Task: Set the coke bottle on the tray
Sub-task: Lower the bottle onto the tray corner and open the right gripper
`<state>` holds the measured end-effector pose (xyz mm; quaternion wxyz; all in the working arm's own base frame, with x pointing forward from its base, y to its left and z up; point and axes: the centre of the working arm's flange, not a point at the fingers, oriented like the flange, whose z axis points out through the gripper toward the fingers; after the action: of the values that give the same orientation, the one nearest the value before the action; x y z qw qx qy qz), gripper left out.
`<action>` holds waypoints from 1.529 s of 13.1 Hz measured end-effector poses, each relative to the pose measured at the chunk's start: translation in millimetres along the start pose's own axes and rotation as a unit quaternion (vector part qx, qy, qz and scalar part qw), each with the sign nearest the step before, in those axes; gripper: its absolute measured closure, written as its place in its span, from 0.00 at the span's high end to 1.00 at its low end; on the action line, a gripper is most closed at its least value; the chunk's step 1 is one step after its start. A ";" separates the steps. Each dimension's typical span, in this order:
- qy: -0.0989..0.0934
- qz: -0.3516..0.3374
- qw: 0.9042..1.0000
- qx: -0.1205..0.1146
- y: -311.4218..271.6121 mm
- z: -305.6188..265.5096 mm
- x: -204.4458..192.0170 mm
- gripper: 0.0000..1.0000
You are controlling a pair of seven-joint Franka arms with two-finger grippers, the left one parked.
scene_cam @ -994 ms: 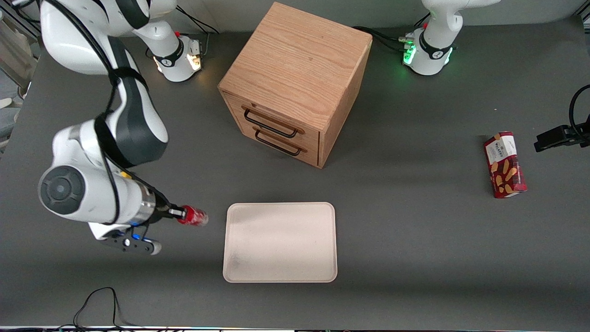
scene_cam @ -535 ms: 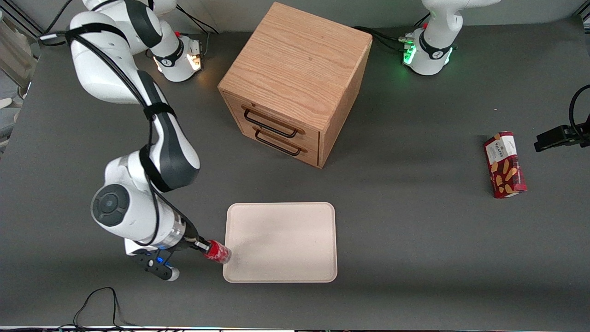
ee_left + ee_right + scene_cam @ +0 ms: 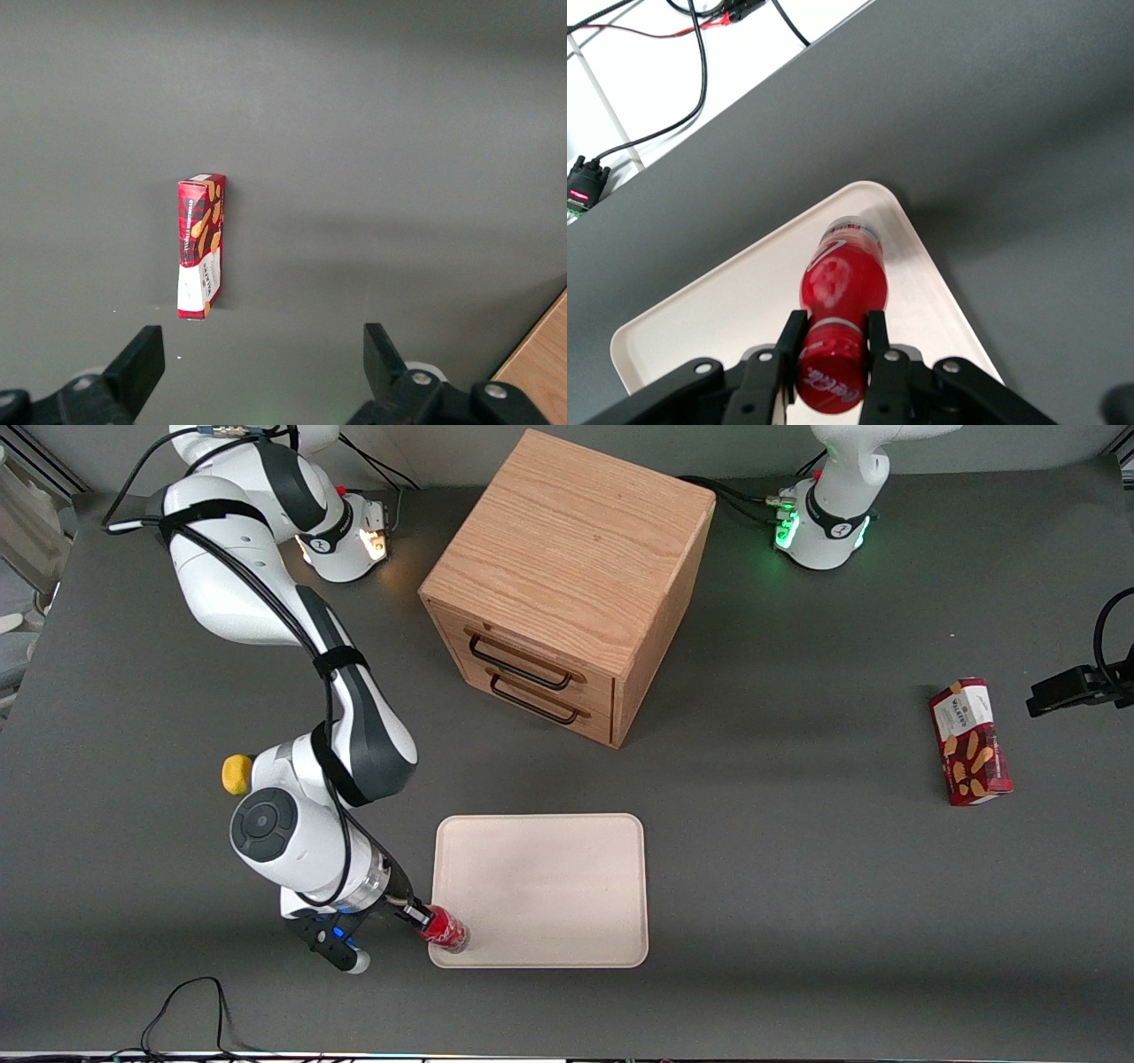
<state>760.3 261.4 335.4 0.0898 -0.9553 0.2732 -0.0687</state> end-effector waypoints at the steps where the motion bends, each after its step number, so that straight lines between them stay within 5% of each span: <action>1: -0.001 -0.003 1.000 -0.002 -1.6 2.7 -2.9 0.32; 8: 0.000 -0.011 1.000 -0.014 -1.8 16.0 -8.2 0.32; 9: 0.001 -0.012 1.000 -0.015 -1.8 16.0 -8.2 0.36; 15: 0.013 -0.024 0.999 -0.027 -2.4 16.2 -9.5 1.00; 20: -0.005 -0.023 0.998 -0.050 0.4 9.3 -11.7 1.00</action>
<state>751.9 268.6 325.3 0.0417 -0.9649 0.2539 -0.0524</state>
